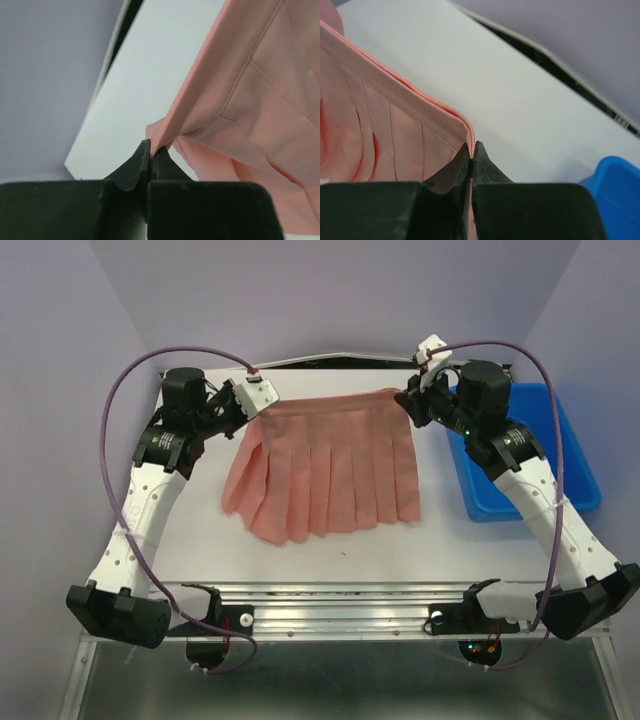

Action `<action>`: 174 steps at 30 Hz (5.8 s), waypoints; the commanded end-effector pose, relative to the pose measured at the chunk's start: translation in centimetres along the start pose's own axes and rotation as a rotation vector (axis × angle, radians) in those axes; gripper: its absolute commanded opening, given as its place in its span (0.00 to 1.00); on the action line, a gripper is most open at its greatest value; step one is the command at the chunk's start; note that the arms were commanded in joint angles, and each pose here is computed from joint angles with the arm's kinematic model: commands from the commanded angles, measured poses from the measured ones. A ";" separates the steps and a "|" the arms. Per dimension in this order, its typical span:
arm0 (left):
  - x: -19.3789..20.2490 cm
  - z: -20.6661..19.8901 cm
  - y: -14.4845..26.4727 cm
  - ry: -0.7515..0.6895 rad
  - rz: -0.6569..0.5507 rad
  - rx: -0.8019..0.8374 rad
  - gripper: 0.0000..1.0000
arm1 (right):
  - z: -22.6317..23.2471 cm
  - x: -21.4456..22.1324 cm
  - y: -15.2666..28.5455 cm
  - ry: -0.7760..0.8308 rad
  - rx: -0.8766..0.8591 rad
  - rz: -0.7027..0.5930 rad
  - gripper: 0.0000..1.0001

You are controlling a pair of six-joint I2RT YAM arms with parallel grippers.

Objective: Fold and stack the skirts
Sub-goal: Flatten the skirt out

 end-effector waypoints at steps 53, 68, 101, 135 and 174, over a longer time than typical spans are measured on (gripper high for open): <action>2.4 11.4 -10.7 0.577 0.129 -0.320 0.93 | -11.8 8.8 -14.3 0.032 0.563 0.222 0.82; 15.9 -0.9 -7.9 0.670 0.402 -0.041 0.36 | 2.3 18.9 -11.5 -0.054 -0.189 0.517 0.66; 12.0 9.1 -18.0 0.693 0.359 -0.029 0.57 | 18.3 7.9 -6.0 -0.240 -0.804 0.274 0.55; 6.6 -10.3 -7.6 0.385 0.062 0.351 0.38 | 9.5 12.8 -8.8 -0.802 -0.411 0.400 0.49; 13.4 -35.7 -10.0 -0.158 0.366 0.804 0.00 | 2.7 23.4 -21.5 -0.740 -0.202 0.455 0.01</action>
Point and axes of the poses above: each gripper's point midway between its finger pads, its own y axis back along the fingers, its own z axis along the line the jaws close on, x = y × z, the point moved 3 cm from there along y, back along the fingers, and after that the axes turned 14 degrees about y, right-handed, at the moved point
